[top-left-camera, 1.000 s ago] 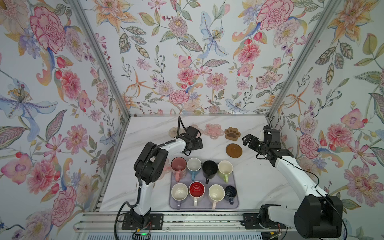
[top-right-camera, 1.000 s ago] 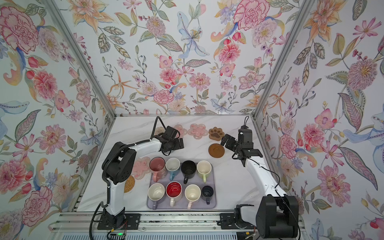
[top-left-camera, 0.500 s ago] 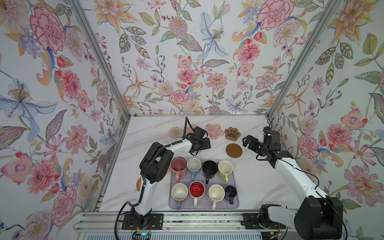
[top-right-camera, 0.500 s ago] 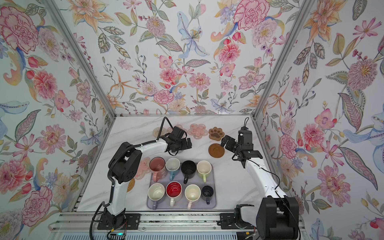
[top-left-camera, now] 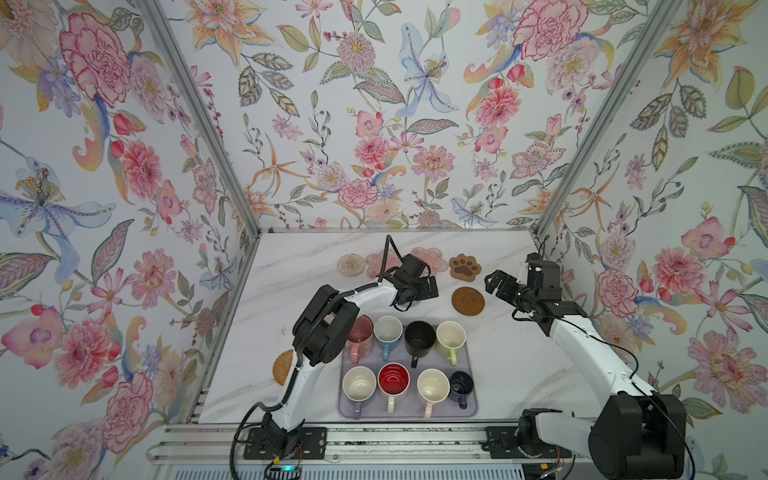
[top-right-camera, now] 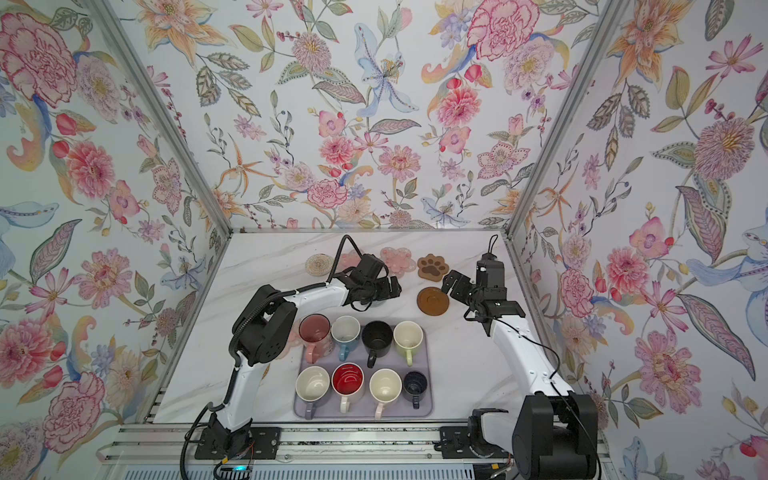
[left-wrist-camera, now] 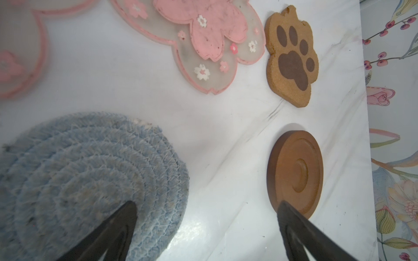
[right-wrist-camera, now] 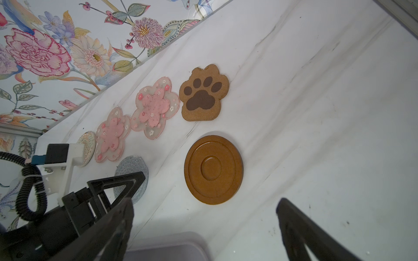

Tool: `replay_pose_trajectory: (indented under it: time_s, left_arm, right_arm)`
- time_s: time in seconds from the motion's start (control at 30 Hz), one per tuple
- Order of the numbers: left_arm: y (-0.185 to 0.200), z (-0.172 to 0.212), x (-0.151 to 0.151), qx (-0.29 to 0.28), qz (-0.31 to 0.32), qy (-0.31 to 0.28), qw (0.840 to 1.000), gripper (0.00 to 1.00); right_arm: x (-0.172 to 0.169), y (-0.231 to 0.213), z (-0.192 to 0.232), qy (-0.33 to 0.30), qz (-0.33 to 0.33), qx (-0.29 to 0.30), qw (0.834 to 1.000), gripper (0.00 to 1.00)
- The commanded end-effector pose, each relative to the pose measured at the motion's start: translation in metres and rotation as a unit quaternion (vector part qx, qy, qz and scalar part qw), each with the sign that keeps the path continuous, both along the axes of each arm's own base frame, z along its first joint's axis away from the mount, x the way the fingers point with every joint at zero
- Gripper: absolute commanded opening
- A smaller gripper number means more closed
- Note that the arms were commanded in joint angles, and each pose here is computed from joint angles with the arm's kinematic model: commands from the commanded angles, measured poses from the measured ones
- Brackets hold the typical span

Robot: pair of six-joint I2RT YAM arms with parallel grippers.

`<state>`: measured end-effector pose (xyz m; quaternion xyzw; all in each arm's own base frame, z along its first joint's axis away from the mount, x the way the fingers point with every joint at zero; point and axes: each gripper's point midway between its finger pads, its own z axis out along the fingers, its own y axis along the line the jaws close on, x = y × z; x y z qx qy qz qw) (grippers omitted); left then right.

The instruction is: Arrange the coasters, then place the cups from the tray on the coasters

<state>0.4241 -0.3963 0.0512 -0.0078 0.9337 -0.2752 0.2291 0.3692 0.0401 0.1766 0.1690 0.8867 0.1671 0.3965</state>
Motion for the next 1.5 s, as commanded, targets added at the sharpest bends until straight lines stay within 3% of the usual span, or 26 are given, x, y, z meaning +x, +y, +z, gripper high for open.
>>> replay_pose_trajectory:
  time_s: [0.0,0.63,0.83,1.0,1.13,1.23,1.47]
  left_arm:
    - [-0.010,-0.035,-0.021,0.005,-0.015,0.055,0.998,0.99]
    - [-0.062,-0.022,-0.031,-0.015,-0.073,0.043,0.996,0.99]
    - [-0.060,0.027,-0.015,-0.003,-0.080,-0.027,0.996,0.99]
    - [-0.048,0.104,0.006,0.019,-0.078,-0.127,0.989,0.99]
    - [-0.013,0.170,0.017,0.043,-0.042,-0.200,0.978,0.99]
    - [0.033,0.205,0.014,0.065,-0.001,-0.237,0.969,0.99]
    - [0.177,0.207,-0.048,0.104,0.117,-0.245,0.957,0.99]
  right_arm:
    - [-0.001,0.003,0.000,-0.007,0.004,0.003,1.000,0.99]
    - [-0.002,0.005,0.001,-0.012,0.005,0.011,1.000,0.99]
    - [-0.003,0.004,0.009,-0.026,0.007,0.008,1.000,0.99]
    - [-0.003,0.003,0.026,-0.052,0.004,0.004,0.999,0.99]
    - [-0.004,0.002,0.036,-0.072,0.001,0.004,0.997,0.99]
    - [-0.004,0.002,0.039,-0.078,0.003,0.005,0.997,0.99]
    - [-0.006,0.008,0.037,-0.085,0.017,-0.003,0.996,0.99]
